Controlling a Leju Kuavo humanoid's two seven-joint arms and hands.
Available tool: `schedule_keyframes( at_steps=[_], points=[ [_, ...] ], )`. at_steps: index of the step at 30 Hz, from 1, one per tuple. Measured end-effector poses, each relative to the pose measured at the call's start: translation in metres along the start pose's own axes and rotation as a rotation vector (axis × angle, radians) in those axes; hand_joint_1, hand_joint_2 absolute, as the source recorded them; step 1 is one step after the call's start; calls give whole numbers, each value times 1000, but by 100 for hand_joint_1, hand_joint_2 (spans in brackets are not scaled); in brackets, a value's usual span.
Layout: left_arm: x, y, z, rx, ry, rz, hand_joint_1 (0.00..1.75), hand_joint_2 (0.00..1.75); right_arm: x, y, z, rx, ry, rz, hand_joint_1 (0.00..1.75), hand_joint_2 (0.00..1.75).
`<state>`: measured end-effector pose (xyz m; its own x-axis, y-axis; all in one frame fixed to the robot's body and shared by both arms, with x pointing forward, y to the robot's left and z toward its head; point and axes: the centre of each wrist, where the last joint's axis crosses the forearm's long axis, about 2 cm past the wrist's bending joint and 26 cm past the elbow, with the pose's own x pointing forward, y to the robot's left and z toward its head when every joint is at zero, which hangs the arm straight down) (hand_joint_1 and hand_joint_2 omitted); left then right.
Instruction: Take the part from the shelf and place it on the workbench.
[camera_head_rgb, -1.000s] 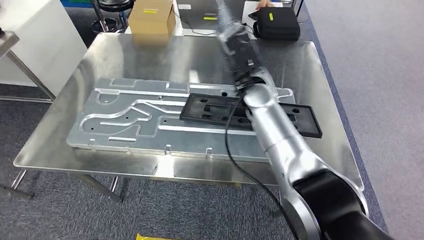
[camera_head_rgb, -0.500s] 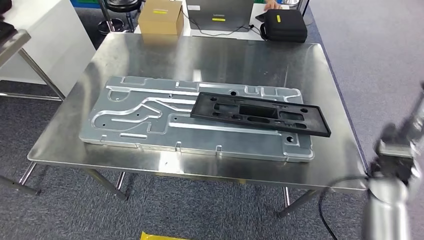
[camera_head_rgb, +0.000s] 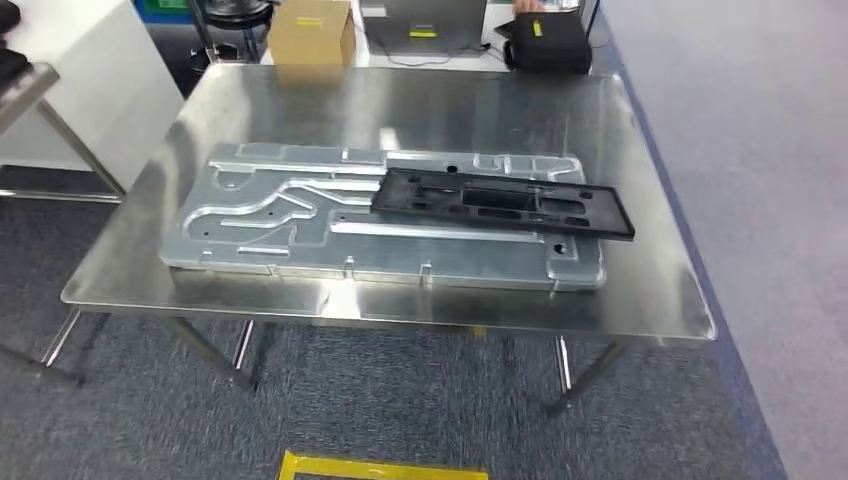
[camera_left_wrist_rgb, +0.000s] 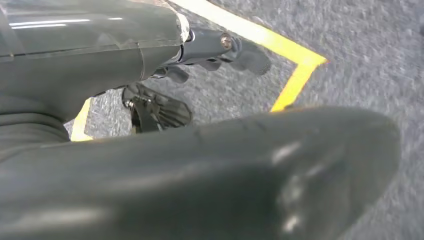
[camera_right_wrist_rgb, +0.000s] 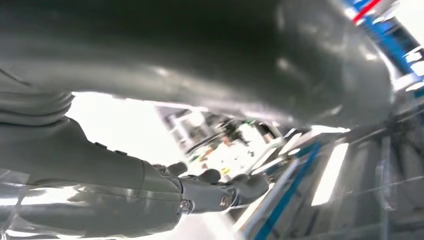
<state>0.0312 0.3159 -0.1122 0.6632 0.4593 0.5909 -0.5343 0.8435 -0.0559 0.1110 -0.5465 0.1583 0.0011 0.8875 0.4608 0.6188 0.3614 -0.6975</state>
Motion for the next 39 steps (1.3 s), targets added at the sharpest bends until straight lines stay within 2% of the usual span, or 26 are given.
schedule_keyframes(
  at_steps=[6,12,15,18,21,24,26,30,34,39],
  points=[
    [-1,-4,0,10,-3,29,0,0,-14,-17,23,76,160,182,0,0],
    [-2,-8,1,11,-1,45,0,0,-68,-4,75,354,544,427,0,0],
    [-3,-12,2,4,6,47,0,0,-90,18,110,525,849,426,0,0],
    [-5,-15,3,-8,14,40,0,0,-92,51,161,722,1178,348,0,0],
    [-9,-14,5,-16,26,30,0,0,-74,91,198,857,1425,194,0,0],
    [-6,-16,3,-28,22,27,0,0,-43,128,229,1005,1639,78,0,0],
    [-3,-16,1,-34,17,22,0,0,-23,148,244,1110,1700,27,0,0],
    [4,-13,-3,-40,1,4,0,0,18,181,263,1301,1702,-76,0,0],
    [5,-13,-4,-47,-4,-9,0,0,46,199,274,1416,1679,-145,0,0],
    [6,-14,-4,-49,-5,-20,0,0,68,213,279,1517,1645,-188,0,0]
  ],
)
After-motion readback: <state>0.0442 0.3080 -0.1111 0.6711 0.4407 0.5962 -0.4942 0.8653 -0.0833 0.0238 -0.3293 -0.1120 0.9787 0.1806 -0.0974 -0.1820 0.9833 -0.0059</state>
